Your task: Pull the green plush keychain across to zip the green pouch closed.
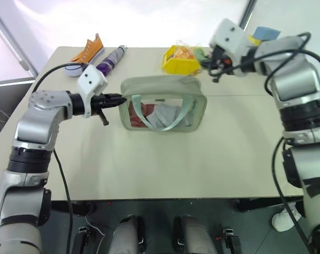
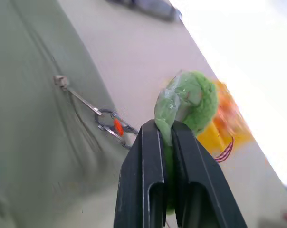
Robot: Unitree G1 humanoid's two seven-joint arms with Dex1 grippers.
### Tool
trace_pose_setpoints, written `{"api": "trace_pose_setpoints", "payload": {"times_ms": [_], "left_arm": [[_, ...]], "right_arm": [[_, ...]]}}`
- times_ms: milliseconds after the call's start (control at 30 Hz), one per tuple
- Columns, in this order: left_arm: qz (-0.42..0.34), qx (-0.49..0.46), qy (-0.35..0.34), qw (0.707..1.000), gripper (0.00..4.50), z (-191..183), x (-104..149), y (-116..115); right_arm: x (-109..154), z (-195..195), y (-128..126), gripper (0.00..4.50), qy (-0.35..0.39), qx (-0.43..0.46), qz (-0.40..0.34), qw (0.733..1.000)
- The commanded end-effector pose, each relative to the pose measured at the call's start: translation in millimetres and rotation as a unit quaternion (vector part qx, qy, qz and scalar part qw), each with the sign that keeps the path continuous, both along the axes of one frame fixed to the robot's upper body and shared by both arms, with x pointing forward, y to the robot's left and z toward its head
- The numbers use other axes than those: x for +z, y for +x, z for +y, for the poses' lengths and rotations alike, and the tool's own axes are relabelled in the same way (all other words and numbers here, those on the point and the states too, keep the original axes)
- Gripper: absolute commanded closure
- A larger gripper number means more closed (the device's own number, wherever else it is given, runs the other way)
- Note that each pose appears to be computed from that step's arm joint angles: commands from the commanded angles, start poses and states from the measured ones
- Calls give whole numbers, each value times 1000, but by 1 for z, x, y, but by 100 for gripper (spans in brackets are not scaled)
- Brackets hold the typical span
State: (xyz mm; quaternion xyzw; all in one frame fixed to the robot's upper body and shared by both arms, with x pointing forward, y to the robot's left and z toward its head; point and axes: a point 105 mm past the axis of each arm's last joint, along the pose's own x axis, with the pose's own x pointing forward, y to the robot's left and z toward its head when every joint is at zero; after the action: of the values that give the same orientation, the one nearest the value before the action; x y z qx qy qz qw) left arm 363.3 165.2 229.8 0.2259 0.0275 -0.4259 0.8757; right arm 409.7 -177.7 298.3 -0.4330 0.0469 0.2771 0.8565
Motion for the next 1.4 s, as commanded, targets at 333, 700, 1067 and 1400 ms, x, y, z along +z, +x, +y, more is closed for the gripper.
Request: {"api": "trace_pose_setpoints", "payload": {"times_ms": [333,700,1067,1400], "left_arm": [[3,9,-1,1000,450,0,1,-8],[5,11,-2,1000,450,-1,-1,-10],[-1,24,-45,999,126,13,25,-11],[-10,71,-54,996,7,59,62,-11]], "right_arm": [[-85,-31,1,445,61,-104,32,992],[-156,18,-10,445,125,-58,142,980],[-53,-6,-5,132,141,1,72,987],[5,7,-54,7,152,117,94,977]]}}
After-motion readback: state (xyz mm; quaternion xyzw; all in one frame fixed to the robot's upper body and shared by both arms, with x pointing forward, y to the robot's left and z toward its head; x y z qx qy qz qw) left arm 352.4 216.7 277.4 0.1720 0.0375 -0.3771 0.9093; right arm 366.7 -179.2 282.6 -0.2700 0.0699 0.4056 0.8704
